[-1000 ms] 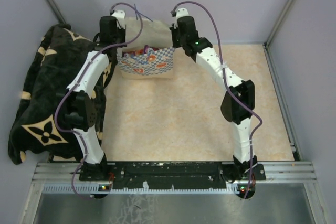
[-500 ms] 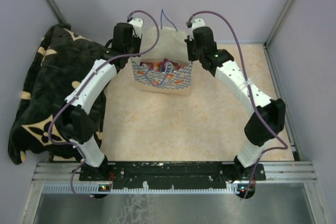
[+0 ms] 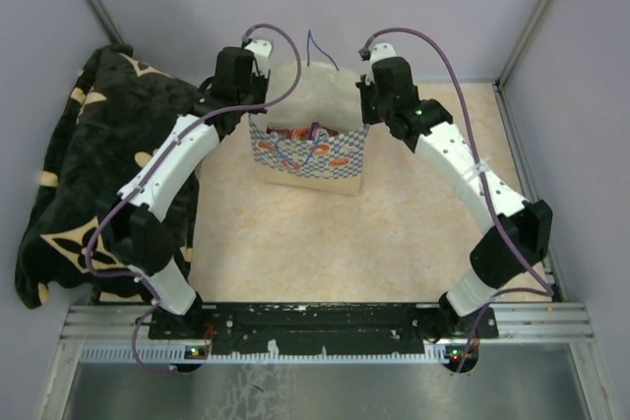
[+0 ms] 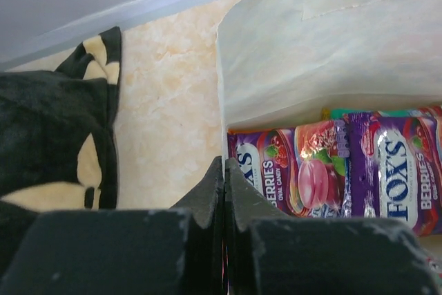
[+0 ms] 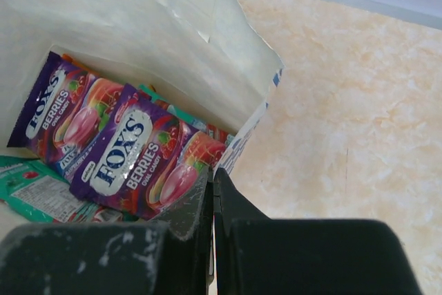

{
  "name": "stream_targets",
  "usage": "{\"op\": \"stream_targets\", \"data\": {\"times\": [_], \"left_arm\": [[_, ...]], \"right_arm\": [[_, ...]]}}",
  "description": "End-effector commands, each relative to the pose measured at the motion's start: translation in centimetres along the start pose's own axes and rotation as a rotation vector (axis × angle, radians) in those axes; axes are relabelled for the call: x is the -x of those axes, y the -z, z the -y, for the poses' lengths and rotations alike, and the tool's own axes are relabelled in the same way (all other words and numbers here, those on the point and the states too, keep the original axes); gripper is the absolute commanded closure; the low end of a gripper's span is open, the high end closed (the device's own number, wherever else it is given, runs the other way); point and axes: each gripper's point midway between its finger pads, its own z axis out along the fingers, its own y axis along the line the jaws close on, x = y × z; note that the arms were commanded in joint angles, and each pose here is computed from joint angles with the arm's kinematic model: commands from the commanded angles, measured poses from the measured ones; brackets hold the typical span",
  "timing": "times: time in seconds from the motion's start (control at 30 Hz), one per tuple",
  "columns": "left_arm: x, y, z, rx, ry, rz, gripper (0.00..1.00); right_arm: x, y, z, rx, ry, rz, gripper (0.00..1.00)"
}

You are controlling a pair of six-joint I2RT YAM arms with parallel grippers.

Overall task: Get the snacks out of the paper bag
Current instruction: Adjust the paper bag at the center of the board.

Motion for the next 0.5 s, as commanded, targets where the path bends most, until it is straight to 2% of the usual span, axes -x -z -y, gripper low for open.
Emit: {"op": "stream_targets", "data": {"times": [0.0,0.07,0.13,0.23,0.33,0.4,0.47], "left_arm": [[7.7,-3.4,-0.1,0.040,0.034,0.223,1.00],[10.2,-5.6,-0.7,0.090,0.014,0.261,1.00],[14.9,-6.0,-1.5,0.138,0.009,0.372,1.00],[18.1,-6.4,-1.6,0.156,-0.019,0.474,1.00],[16.8,-5.8,-1.5,0.159,-0.026,0.509,1.00],[13.9,-4.9,-0.9,0.128,-0.028,0.524,1.00],[10.4,-3.0,-0.1,0.082,0.000,0.573,1.00]], "right_arm": [[8.7,-2.1,1.7,-0.022,-0.049,0.223,1.00],[11.1,-3.6,3.0,-0.047,-0.051,0.250,1.00],[15.3,-3.8,4.0,-0.047,-0.061,0.317,1.00],[17.8,-4.6,4.6,-0.029,-0.061,0.331,1.00],[15.7,-5.6,3.5,0.023,-0.056,0.261,1.00],[13.7,-4.5,2.9,0.044,-0.071,0.265,1.00],[9.9,-3.9,2.0,0.079,-0.107,0.278,1.00]]}}
